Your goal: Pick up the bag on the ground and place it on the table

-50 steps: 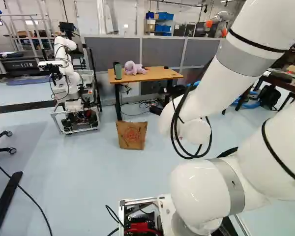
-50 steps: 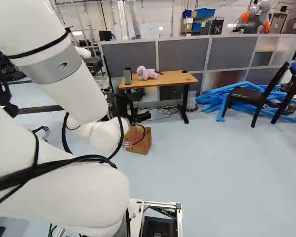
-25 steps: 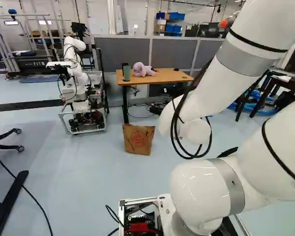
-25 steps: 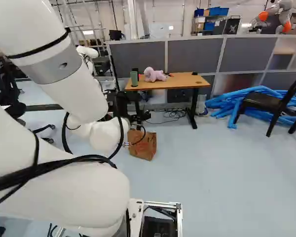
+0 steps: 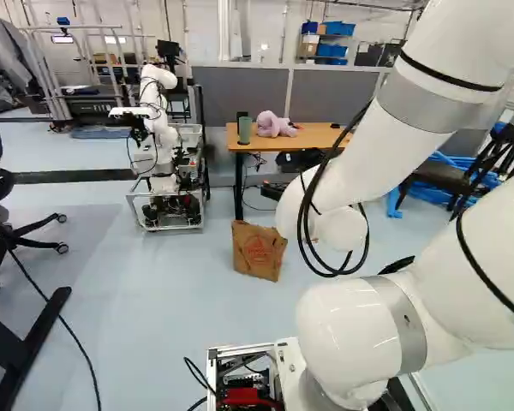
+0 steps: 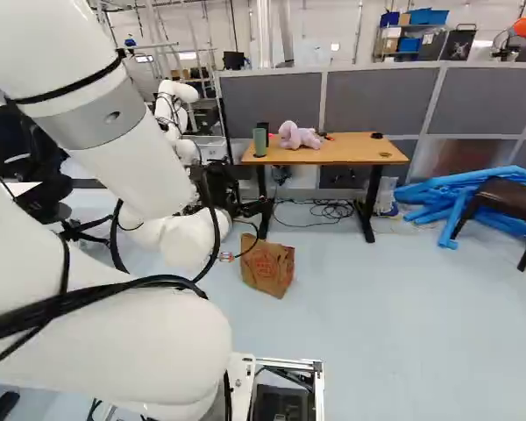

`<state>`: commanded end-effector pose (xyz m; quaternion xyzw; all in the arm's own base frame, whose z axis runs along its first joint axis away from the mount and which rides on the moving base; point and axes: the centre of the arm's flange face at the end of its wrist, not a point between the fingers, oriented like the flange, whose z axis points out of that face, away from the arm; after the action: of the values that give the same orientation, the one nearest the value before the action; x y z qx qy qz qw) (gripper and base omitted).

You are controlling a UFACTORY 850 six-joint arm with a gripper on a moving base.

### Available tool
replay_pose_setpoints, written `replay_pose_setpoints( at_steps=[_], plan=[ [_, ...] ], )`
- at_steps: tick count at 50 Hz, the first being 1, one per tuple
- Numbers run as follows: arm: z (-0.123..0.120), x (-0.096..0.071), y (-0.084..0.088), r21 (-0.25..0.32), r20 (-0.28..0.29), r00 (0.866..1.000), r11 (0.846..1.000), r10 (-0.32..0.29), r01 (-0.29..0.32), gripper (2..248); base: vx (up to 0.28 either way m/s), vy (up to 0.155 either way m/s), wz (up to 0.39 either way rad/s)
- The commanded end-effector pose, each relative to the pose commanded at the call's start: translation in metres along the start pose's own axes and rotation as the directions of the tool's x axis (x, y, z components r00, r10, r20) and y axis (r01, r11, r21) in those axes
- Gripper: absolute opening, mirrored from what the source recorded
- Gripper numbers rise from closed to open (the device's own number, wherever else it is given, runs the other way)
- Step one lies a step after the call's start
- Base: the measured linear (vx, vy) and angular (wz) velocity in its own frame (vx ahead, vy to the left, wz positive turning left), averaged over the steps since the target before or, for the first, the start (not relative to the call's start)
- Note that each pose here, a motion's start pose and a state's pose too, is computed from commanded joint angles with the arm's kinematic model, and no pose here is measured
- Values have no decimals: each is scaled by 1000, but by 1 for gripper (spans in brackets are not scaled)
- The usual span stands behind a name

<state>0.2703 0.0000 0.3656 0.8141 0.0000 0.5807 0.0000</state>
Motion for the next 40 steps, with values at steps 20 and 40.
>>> replay_pose_setpoints(
  at_steps=[20, 40],
  plan=[
    [0, 0, 0, 0, 0, 1000, 1000, 0, 0, 247, 152, 46, 222],
    [0, 0, 0, 0, 0, 1000, 1000, 0, 0, 247, 144, 5, 17]
  ],
)
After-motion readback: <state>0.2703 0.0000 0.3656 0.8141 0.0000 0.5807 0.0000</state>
